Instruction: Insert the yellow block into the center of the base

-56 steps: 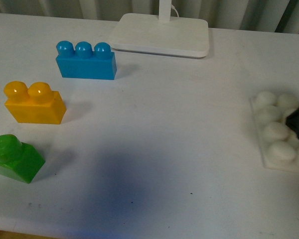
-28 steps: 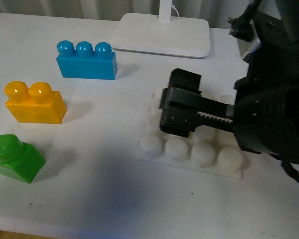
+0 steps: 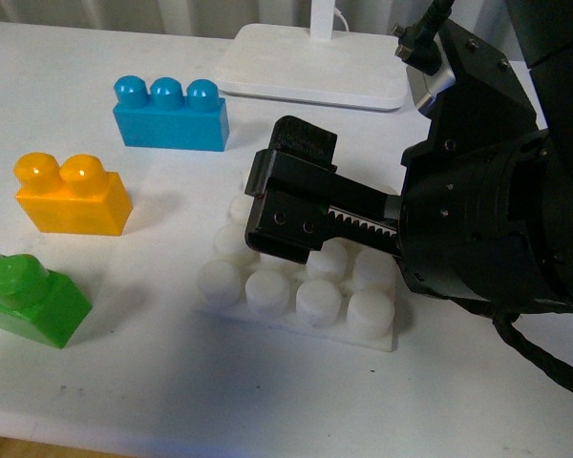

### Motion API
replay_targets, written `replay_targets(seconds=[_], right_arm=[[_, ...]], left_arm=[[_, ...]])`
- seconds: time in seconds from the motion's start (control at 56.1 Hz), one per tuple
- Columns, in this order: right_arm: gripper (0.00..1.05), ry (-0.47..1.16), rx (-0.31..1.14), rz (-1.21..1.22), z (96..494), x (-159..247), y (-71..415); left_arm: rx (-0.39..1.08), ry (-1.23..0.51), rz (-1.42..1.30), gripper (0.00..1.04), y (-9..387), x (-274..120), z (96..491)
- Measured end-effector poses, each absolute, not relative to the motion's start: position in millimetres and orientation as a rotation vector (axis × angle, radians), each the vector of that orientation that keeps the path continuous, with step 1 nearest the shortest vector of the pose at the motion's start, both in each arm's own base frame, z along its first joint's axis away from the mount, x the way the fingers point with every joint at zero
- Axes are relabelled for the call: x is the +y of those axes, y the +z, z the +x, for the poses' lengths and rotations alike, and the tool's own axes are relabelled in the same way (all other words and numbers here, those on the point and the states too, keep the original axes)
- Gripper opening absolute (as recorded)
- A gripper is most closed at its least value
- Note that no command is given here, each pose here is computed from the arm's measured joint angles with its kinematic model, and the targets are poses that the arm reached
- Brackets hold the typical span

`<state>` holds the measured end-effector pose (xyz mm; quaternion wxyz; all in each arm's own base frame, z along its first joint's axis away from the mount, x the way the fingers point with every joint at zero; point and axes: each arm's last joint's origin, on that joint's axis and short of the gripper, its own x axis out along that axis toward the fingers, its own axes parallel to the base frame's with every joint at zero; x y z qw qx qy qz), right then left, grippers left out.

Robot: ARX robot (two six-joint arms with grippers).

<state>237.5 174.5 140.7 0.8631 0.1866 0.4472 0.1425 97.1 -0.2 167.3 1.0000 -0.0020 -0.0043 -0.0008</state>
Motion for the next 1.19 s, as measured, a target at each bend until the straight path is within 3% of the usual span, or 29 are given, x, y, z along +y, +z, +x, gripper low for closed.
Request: replay_targets(seconds=[0.267,0.641,0.998,1.194], right_arm=[[0.96,0.310,0.851,0.341,236,129,159],[0.96,0.338,0.494,0.239,197,61,209],[0.96,0.108,0.197,0.283,135,-15,218],[0.94,0.046,0.149,0.260,130,-21,216]], left_arm=[[-0.009,-0.002,-0.004,0.98,167,0,97],[-0.009,-0.002,-0.004,0.98,167,0,97],[-0.009,-0.002,-0.004,0.98,167,0,97],[-0.009,-0.002,-0.004,0.98,167,0,97]])
